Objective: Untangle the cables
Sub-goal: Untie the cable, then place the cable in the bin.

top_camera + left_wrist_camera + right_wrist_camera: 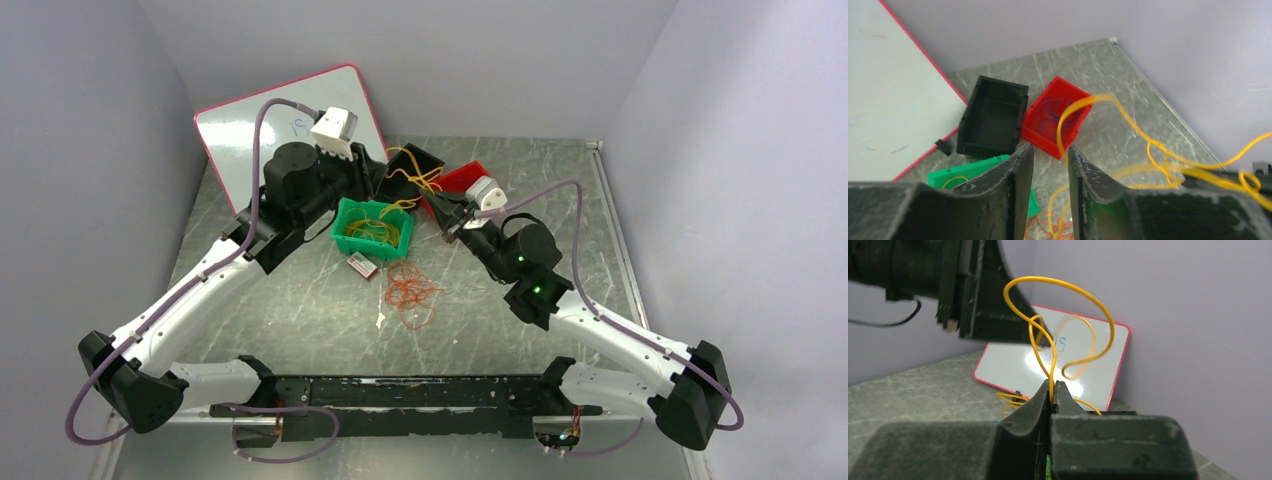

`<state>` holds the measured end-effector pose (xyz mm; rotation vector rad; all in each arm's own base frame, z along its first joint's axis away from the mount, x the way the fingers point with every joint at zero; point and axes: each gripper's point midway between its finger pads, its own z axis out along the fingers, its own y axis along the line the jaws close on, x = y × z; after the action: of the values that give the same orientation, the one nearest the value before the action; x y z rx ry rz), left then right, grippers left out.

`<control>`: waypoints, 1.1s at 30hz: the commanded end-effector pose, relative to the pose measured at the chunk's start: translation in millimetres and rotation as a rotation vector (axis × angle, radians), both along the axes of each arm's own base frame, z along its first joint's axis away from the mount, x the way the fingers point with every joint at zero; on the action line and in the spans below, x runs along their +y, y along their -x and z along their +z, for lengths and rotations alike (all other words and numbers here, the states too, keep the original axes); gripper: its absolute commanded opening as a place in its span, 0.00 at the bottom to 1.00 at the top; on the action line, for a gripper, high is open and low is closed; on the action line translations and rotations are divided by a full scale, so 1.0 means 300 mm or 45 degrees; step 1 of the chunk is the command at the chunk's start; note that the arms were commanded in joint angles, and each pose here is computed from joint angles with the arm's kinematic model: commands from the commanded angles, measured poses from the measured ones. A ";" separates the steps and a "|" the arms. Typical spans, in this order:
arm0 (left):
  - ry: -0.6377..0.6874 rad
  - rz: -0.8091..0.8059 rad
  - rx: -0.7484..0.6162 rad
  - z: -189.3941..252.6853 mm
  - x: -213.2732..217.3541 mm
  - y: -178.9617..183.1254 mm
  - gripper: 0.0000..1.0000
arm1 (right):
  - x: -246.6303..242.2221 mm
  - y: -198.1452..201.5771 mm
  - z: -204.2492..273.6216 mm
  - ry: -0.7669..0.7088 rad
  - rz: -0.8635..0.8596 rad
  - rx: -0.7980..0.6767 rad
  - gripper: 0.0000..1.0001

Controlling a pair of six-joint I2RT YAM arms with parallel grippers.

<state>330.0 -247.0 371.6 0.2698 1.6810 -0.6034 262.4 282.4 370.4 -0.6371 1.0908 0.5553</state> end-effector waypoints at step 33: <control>-0.096 0.428 0.383 -0.388 0.451 0.062 0.73 | 0.072 -0.249 -0.244 0.322 -0.162 0.204 0.00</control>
<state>318.9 -134.4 265.7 0.0066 1.9623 -0.3949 332.1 288.9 284.5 -0.7473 1.3990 0.3056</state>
